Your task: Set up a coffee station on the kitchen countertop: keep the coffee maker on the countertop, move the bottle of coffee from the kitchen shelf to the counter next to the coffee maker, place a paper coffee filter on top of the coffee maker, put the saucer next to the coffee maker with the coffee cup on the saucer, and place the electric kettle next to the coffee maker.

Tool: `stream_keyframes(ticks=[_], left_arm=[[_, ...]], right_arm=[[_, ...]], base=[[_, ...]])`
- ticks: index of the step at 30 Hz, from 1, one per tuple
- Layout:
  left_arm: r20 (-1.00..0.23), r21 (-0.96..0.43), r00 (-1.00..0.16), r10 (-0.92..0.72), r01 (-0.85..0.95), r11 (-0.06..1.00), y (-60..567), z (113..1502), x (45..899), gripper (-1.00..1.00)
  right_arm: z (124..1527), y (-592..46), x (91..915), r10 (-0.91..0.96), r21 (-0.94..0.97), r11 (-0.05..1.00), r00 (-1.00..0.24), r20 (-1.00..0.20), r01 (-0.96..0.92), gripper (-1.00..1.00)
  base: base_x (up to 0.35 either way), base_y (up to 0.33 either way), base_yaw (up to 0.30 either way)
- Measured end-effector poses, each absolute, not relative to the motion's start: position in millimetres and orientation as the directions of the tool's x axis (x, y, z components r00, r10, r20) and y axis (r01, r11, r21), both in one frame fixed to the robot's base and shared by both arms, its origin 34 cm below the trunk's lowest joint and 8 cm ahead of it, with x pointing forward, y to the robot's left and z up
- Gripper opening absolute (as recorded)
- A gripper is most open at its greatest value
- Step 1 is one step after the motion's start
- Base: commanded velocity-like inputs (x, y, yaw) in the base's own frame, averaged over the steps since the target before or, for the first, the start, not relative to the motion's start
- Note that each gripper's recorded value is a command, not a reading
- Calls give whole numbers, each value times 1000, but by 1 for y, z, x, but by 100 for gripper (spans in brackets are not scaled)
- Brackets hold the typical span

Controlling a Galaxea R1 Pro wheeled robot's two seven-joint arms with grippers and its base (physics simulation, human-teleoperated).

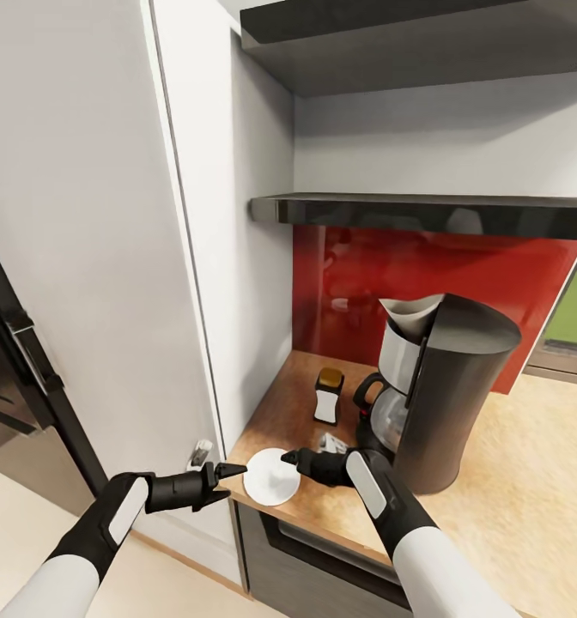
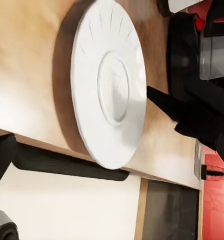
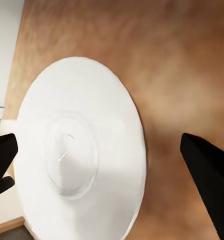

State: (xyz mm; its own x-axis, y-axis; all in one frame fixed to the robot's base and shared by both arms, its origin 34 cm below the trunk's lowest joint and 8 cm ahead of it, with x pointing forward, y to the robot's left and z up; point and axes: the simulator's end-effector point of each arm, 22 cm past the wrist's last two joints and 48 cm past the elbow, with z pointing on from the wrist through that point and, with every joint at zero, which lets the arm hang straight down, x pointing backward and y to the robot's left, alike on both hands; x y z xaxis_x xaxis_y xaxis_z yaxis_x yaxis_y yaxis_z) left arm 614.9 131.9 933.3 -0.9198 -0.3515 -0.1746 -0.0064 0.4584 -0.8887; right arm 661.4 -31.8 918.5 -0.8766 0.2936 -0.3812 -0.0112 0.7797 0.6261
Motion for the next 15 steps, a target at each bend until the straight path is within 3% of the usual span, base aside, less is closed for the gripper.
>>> stream_keyframes(ticks=[15], left_arm=[[-120,-887,-938,-324,-45,459,128,928,604,100]], right_arm=[[915,-31,659,292,626,780,-881,-372,-6,100]], base=[[32,0,0]])
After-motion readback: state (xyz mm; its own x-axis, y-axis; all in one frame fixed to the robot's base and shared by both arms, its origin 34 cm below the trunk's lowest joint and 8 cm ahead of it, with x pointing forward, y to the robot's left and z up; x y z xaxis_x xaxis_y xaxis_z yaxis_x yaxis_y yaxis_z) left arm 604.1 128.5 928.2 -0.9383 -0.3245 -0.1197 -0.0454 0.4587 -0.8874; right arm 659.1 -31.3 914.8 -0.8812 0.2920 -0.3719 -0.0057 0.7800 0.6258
